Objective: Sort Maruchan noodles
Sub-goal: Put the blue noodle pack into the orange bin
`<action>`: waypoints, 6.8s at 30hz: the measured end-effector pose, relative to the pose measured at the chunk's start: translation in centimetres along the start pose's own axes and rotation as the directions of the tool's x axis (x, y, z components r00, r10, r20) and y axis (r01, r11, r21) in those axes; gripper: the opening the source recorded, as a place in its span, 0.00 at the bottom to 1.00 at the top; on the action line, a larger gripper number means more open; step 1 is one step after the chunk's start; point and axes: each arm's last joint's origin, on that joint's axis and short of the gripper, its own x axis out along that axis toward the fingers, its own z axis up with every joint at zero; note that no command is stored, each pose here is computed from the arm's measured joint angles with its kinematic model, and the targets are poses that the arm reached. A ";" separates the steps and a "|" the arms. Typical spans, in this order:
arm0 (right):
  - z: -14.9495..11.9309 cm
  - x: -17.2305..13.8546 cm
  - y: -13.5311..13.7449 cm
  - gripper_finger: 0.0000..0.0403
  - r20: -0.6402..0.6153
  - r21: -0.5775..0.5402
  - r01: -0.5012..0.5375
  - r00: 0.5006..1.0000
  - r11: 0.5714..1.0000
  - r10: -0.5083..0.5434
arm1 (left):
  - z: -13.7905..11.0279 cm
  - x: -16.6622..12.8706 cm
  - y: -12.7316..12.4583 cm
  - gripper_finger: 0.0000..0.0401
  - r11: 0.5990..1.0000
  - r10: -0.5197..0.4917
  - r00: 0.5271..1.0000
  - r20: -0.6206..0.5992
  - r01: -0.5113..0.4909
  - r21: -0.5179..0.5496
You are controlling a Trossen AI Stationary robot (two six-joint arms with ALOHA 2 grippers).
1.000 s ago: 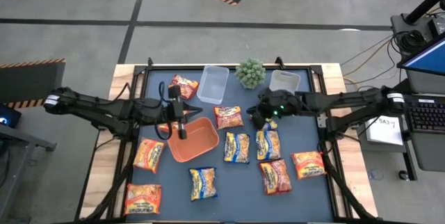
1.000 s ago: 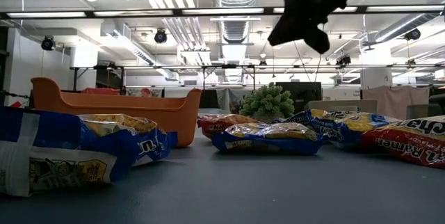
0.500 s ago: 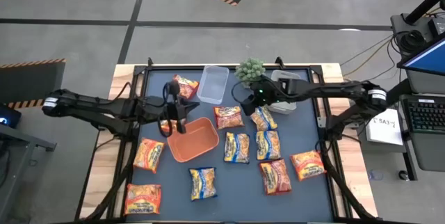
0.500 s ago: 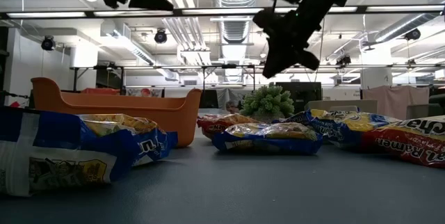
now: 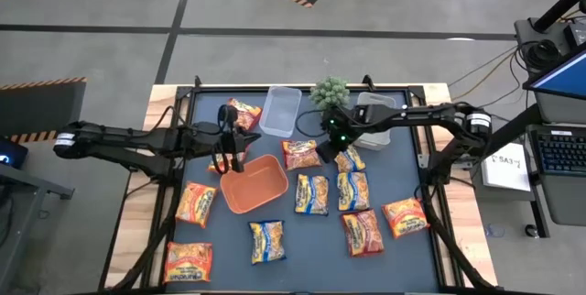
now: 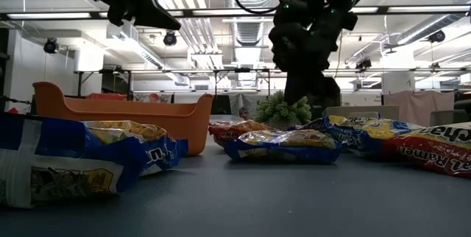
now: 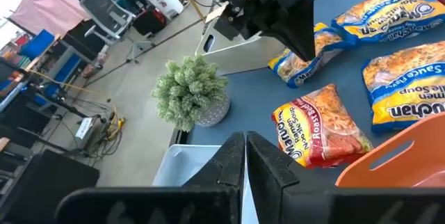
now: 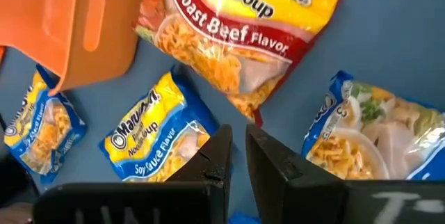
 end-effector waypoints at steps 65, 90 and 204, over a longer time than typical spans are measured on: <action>-0.8 2.0 6.7 0.18 -0.240 0.013 0.598 0.780 0.801 -0.578 | -0.2 0.0 -0.1 0.00 1.000 -0.006 1.000 -0.029 0.006 -0.010; -2.2 3.9 7.5 0.59 -0.246 0.090 0.647 0.751 0.758 -0.612 | -0.4 0.0 -0.2 0.00 0.999 -0.014 0.999 -0.042 0.012 -0.043; -12.2 -1.3 0.0 0.56 0.264 0.256 0.126 0.945 0.958 -0.195 | -1.7 23.0 -10.1 0.00 0.942 -0.264 0.927 -0.268 0.188 -0.277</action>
